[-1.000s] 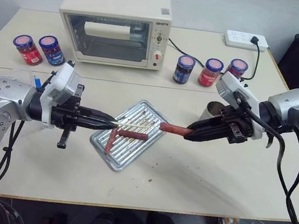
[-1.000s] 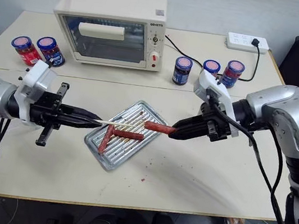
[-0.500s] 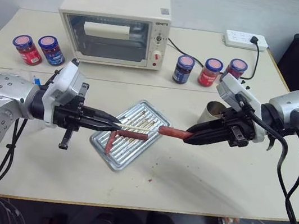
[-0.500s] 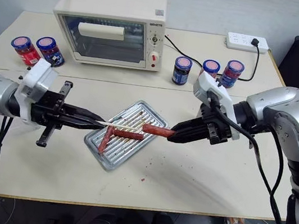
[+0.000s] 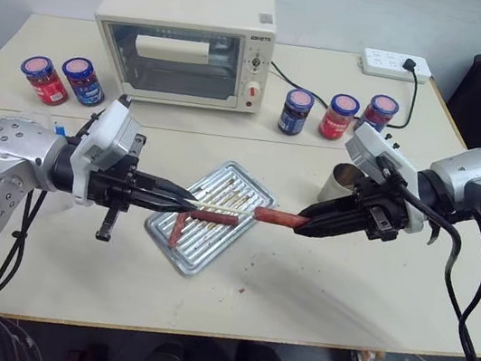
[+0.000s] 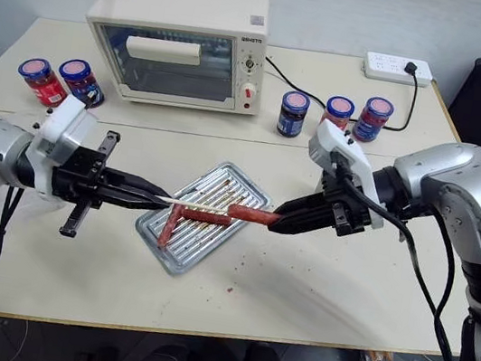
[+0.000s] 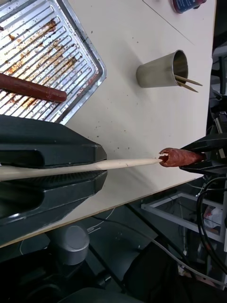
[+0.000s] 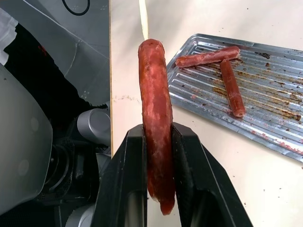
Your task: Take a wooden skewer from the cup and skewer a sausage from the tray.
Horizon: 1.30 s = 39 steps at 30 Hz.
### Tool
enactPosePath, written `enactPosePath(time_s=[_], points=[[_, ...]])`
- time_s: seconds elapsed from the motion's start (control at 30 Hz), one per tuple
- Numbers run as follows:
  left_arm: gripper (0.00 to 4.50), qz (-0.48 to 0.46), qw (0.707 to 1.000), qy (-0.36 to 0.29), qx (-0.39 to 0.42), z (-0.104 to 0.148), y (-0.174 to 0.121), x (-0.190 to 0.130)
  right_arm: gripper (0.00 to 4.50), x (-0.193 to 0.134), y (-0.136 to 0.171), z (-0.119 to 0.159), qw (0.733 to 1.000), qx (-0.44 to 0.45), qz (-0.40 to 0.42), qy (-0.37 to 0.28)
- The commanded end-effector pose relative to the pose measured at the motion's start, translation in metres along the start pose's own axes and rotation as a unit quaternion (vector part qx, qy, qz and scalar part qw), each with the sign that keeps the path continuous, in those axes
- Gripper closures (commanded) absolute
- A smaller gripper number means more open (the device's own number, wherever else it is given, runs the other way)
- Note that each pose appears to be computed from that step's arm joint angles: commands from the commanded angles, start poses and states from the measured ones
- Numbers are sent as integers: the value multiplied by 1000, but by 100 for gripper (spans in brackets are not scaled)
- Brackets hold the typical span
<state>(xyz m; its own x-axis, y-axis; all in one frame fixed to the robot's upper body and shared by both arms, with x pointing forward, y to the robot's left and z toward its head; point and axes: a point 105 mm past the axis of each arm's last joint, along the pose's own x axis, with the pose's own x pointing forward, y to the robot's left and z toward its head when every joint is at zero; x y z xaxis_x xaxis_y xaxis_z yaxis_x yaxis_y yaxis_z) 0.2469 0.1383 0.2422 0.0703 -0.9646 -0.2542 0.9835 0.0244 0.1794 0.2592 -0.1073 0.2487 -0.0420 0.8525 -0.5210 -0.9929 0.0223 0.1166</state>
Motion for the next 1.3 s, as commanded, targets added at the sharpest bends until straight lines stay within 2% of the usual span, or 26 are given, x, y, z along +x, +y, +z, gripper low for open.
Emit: enactPosePath(time_s=[0.03,0.77,1.3], points=[[450,1,1000,-2,21,6,1,0,380,-5,7,9,1000,-29,-3,-7],[450,-21,999,-16,29,8,6,17,380,9,16,29,998,-52,19,-27],[450,-33,999,-27,34,7,9,31,380,16,10,30,998,-61,1,-14]])
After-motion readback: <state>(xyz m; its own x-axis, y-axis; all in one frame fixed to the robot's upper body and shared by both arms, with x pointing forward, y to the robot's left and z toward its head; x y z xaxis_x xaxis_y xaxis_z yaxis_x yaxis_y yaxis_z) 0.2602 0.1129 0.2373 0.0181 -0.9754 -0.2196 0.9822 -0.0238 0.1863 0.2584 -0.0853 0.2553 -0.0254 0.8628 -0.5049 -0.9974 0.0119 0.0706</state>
